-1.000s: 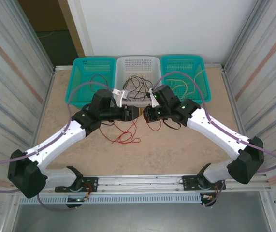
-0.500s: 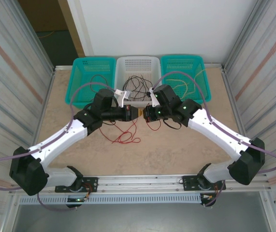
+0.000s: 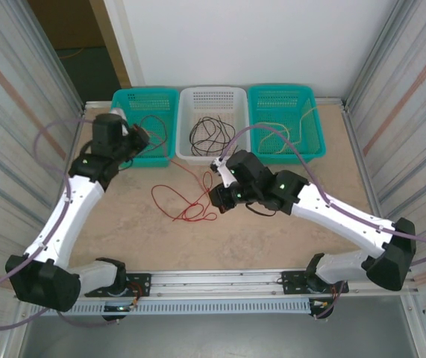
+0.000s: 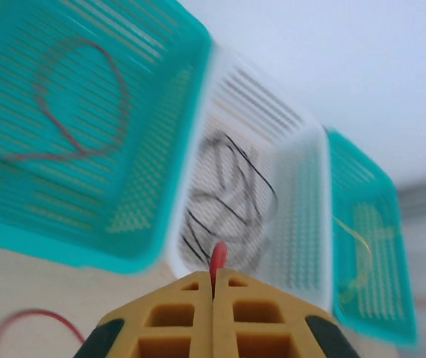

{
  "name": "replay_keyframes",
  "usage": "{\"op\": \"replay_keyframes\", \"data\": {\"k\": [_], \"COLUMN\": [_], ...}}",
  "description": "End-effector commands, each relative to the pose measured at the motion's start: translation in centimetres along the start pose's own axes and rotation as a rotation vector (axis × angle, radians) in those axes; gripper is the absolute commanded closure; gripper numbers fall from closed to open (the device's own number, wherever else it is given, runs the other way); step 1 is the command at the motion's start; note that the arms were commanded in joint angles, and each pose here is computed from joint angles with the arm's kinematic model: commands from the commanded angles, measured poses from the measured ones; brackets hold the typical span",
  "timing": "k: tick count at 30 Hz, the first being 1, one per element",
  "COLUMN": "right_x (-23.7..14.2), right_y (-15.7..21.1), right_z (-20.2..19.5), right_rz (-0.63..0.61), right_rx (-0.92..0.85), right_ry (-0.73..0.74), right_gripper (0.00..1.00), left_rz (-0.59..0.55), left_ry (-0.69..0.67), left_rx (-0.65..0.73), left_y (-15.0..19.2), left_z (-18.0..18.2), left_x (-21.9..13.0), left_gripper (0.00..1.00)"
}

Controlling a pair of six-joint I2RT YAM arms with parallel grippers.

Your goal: Untangle the cables

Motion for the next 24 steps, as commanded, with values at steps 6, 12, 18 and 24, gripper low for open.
{"op": "replay_keyframes", "data": {"k": [6, 12, 18, 24], "right_x": [-7.1, -9.6, -11.1, -10.7], "right_y": [-4.0, -5.1, -5.5, -5.1], "right_z": [3.7, 3.7, -0.2, -2.9], "right_rz": [-0.230, -0.349, -0.463, -0.445], "right_rx": [-0.084, -0.050, 0.105, 0.196], "right_ry": [-0.158, -0.168, -0.058, -0.022], "right_gripper": [1.00, 1.00, 0.30, 0.35], "left_rz": [-0.150, -0.159, -0.234, -0.341], "left_ry": [-0.352, -0.437, -0.317, -0.093], "left_rx": [-0.028, -0.125, -0.138, -0.153], "left_y": [-4.8, -8.0, -10.5, -14.1], "left_z": [4.8, 7.6, 5.4, 0.5], "left_x": [-0.8, 0.4, 0.9, -0.9], "left_gripper": [1.00, 1.00, 1.00, 1.00]}}
Point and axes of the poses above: each hand's point on the last joint's axis, 136 mm out from that joint toward the fingers, its own x axis out along the fingers, its own z axis along the line the jaws close on, y = z × x, the point moved 5 cm from there along -x, back along the fingers, and after that the axes turned 2 degrees about -x, right-handed, at the moved point
